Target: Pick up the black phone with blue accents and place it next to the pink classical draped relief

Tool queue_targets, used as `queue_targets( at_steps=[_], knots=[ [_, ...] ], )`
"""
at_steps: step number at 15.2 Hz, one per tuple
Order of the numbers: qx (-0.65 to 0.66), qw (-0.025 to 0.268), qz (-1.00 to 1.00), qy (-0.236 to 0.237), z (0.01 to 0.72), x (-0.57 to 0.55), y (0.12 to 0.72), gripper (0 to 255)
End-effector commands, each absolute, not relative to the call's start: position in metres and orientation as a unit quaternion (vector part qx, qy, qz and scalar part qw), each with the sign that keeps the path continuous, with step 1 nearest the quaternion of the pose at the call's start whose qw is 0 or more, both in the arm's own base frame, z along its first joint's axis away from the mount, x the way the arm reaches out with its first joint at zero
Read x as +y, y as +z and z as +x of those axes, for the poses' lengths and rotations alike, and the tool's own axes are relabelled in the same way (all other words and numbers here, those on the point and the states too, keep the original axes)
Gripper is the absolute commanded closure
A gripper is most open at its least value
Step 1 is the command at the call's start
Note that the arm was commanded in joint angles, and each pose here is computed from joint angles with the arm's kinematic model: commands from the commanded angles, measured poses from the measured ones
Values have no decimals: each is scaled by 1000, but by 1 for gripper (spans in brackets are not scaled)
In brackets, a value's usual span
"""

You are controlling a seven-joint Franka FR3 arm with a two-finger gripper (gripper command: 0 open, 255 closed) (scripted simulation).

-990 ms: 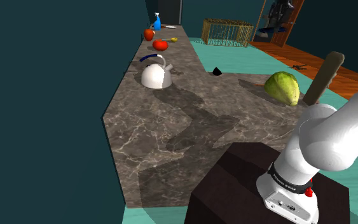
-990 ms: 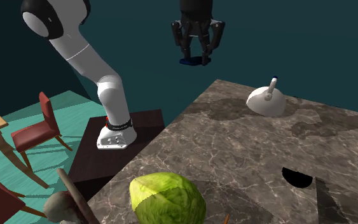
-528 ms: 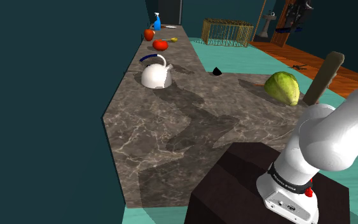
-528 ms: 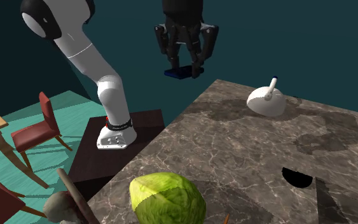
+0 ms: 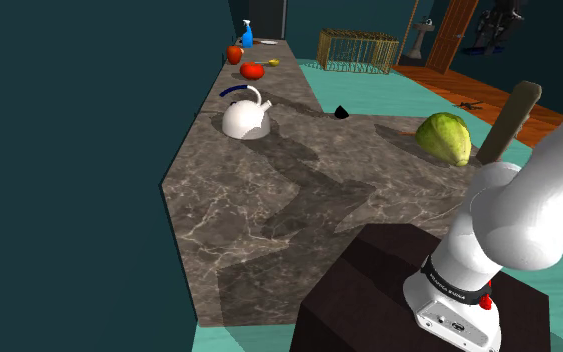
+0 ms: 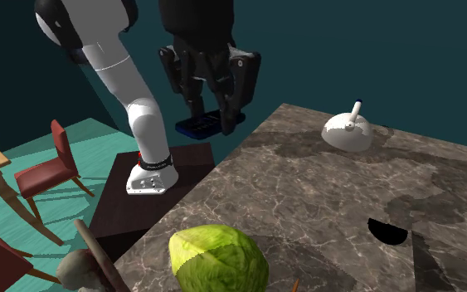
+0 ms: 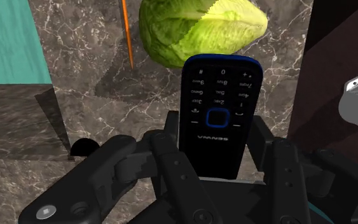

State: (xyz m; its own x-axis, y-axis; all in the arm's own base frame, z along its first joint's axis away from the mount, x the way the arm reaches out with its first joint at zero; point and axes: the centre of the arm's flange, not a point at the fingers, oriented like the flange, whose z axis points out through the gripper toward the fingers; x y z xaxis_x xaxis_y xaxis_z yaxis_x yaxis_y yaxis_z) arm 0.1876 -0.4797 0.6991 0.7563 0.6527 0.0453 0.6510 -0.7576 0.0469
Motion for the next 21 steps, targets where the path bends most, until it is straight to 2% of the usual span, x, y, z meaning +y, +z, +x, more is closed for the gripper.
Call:
queue_targets(
  at_steps=[1, 10, 21],
  knots=[
    [349, 16, 937, 29, 173, -502, 701, 255],
    [349, 16, 937, 29, 103, -600, 701, 255],
    [349, 16, 937, 29, 103, -600, 643, 255]
  ],
)
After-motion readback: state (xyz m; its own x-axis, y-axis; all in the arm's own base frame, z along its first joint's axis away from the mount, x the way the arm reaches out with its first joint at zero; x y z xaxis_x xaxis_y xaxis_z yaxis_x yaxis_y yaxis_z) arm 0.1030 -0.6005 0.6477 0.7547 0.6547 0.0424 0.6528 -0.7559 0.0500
